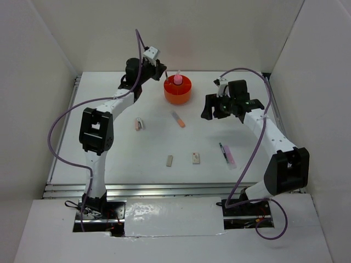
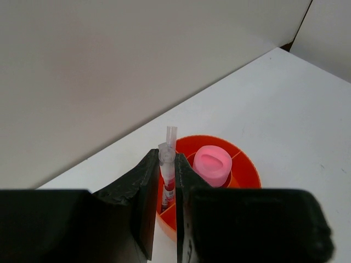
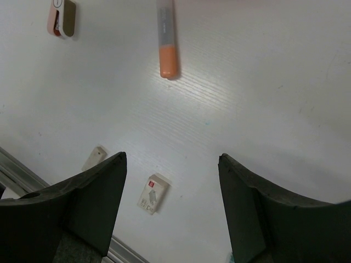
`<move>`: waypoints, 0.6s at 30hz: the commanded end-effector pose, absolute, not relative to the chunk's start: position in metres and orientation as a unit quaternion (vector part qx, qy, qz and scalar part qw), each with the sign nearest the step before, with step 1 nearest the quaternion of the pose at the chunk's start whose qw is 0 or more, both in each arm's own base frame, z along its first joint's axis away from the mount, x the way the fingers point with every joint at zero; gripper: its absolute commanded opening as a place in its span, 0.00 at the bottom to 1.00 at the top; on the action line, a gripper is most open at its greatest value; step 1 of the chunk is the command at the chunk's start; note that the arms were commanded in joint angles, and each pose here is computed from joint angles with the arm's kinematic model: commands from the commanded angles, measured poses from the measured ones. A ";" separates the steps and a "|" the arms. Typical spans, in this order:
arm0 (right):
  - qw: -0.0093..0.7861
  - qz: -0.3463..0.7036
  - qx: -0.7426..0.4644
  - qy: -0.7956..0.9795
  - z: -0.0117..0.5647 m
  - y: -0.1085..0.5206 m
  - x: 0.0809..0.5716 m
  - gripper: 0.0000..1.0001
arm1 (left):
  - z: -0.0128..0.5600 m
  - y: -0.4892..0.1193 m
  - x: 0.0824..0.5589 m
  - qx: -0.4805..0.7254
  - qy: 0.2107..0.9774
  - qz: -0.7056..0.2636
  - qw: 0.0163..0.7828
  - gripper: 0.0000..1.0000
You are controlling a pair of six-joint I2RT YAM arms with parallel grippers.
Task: Sort the stationery into containers
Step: Place the stationery into the container
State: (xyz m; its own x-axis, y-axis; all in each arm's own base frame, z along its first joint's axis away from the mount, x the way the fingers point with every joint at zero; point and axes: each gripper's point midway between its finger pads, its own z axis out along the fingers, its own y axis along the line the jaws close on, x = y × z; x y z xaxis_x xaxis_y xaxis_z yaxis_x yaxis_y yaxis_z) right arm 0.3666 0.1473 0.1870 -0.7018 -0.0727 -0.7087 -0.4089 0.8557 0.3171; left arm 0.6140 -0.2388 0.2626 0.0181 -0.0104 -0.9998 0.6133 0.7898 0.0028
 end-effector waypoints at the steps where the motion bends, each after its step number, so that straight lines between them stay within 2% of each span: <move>1: 0.382 0.235 -0.135 0.883 0.199 0.145 0.369 0.74 | 0.296 -0.248 0.620 0.247 0.614 -0.220 0.716 0.05; 13: 0.373 0.234 -0.130 0.888 0.192 0.142 0.369 0.74 | 0.261 -0.254 0.637 0.282 0.639 -0.163 0.697 0.12; 16: 0.372 0.234 -0.129 0.889 0.192 0.141 0.369 0.74 | 0.261 -0.257 0.640 0.285 0.646 -0.167 0.688 0.20; 18: 0.372 0.234 -0.129 0.889 0.191 0.140 0.368 0.74 | 0.271 -0.261 0.638 0.283 0.642 -0.178 0.690 0.47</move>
State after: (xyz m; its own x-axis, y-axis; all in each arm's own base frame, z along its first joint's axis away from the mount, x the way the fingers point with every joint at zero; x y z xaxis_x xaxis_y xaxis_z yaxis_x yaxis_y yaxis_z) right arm 0.3675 0.1433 0.1865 -0.7047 -0.0643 -0.7066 -0.4009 0.8577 0.3218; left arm 0.6355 -0.2557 0.2465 0.0516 0.1202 -0.9914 0.6045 0.7864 0.1269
